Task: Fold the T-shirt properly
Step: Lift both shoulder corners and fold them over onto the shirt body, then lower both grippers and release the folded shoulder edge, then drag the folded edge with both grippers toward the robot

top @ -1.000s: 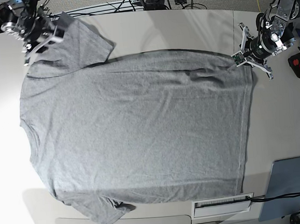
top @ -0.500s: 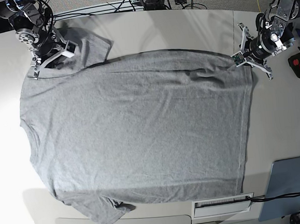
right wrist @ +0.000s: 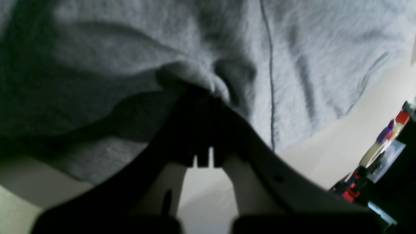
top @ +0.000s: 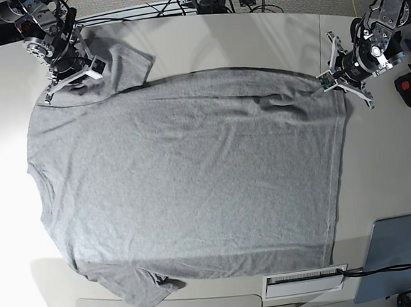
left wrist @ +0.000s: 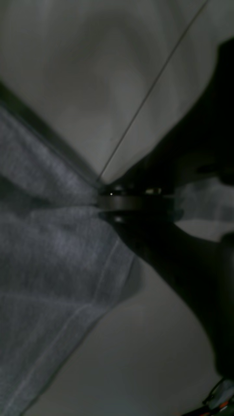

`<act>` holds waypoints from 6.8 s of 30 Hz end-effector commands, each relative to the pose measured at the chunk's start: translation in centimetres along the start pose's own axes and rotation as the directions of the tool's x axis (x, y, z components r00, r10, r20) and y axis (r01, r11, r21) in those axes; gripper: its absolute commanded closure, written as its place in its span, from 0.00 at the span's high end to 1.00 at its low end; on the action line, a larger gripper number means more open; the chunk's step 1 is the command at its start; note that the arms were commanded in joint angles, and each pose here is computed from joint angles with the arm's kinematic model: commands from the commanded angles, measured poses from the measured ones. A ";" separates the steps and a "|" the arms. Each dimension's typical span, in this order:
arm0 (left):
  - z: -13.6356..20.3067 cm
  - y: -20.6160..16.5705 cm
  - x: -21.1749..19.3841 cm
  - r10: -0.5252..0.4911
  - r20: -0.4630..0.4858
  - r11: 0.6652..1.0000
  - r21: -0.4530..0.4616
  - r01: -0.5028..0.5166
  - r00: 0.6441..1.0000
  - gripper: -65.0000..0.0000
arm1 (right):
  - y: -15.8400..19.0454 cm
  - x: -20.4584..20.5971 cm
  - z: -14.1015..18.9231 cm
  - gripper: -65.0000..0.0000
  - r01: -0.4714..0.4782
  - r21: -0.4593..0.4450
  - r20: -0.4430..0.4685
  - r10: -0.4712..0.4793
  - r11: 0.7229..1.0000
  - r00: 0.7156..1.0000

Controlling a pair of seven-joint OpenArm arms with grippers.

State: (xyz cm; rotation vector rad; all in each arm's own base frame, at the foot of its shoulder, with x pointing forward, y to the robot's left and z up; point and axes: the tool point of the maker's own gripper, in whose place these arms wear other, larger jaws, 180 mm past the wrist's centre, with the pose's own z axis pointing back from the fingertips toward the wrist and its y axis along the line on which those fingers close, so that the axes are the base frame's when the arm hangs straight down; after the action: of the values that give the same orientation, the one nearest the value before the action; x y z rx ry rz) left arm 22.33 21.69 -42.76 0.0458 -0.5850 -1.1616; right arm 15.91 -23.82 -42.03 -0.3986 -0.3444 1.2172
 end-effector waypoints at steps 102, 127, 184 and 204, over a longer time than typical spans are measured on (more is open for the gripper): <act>1.1 10.3 2.1 0.257 0.162 0.914 0.279 -0.294 0.953 0.00 | -17.2 1.6 -0.8 0.00 0.224 -0.343 0.151 -0.182 0.912 0.972; 1.4 11.1 1.1 0.370 0.160 0.858 0.320 -0.402 0.915 0.48 | -18.3 0.9 -0.2 0.36 0.279 -0.382 0.129 -0.248 0.881 0.960; -1.5 -3.0 -2.9 0.740 0.012 0.667 0.122 -0.735 0.673 0.00 | -2.7 -7.0 -1.7 0.00 0.645 -0.236 -0.091 -0.678 0.727 0.730; 1.6 -10.5 -5.0 0.697 -0.140 0.714 0.034 -0.700 0.704 0.00 | 2.4 -10.3 2.0 0.00 0.625 -0.211 -0.200 -0.659 0.752 0.725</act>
State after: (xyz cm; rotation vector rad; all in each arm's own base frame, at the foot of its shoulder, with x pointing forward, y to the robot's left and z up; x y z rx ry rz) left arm 16.77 20.56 -43.68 -0.1631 -0.6664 -0.3526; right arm 11.00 -32.23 -41.52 -0.4979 -0.3530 0.4402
